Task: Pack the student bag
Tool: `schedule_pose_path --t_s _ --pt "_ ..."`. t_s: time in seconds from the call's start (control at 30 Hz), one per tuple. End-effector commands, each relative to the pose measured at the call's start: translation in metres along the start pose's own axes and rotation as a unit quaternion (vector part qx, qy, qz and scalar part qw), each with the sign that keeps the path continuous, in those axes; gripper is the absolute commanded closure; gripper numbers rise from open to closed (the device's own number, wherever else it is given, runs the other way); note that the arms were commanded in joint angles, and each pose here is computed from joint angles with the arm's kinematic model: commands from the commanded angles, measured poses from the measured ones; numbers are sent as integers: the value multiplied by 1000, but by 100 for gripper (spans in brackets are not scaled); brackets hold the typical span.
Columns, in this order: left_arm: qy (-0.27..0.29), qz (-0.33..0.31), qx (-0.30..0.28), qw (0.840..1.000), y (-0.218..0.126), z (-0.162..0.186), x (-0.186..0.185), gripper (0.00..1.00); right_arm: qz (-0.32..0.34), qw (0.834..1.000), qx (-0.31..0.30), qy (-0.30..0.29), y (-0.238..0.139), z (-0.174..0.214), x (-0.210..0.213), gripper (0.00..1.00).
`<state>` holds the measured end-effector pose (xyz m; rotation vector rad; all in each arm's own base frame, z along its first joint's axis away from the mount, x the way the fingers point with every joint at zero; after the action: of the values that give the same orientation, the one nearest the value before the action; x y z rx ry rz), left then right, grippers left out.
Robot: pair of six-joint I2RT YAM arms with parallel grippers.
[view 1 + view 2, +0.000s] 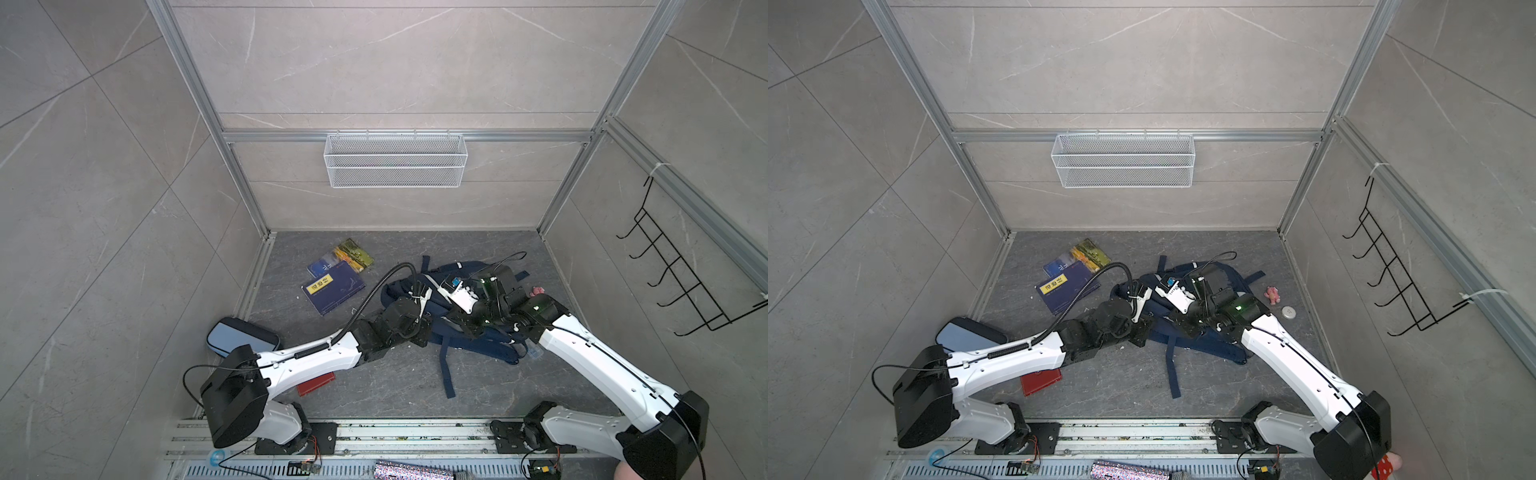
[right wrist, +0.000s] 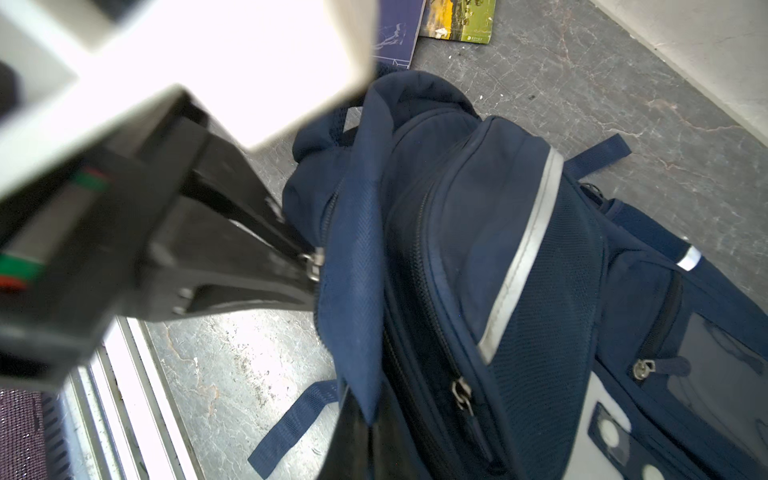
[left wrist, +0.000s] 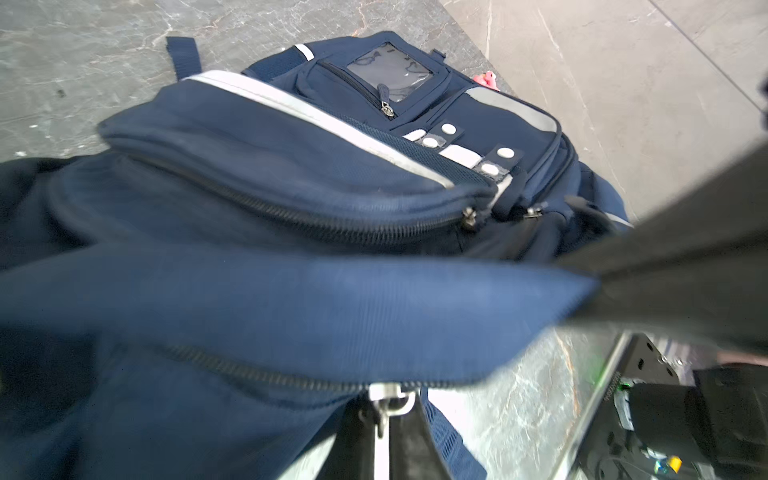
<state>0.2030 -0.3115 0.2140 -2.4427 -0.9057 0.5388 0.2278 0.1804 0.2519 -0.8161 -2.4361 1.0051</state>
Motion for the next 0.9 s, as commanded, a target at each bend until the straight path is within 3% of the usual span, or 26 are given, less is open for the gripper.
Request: schedule_pose_path --t_s 0.0,0.4,0.6,0.73,0.77,0.8,0.87 --pt "-5 -16 -10 1000 -25 -1 11 100 12 999 -49 -15 -17 -19 1 100" --pt "-58 -75 29 995 -67 28 86 100 27 998 -43 -39 -25 -14 -1 100" --pt "-61 -91 32 993 -78 29 100 100 32 997 -23 -64 -30 -3 -1 100" --pt "-69 -62 23 995 -83 24 90 100 60 995 -2 -77 -36 7 -4 99" --pt "-71 -49 13 996 -85 23 84 100 56 995 -8 -78 -39 6 -2 83" --pt "-72 -35 3 997 -86 21 78 100 42 996 -15 -74 -42 2 3 62" --pt "-72 -3 -6 997 -88 18 65 100 22 997 -22 -69 -46 -8 11 41"
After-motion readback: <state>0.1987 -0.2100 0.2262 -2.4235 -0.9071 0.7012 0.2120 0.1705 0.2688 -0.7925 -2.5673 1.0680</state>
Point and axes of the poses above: each gripper's point midway between its finger pads, its own y axis out along the fingers, its own x axis along the line the jaws close on, z = x × y, the point moved 6 cm from there along -y, back along the fingers, and after that the axes turned 9 degrees about y, right-handed, at the moved point
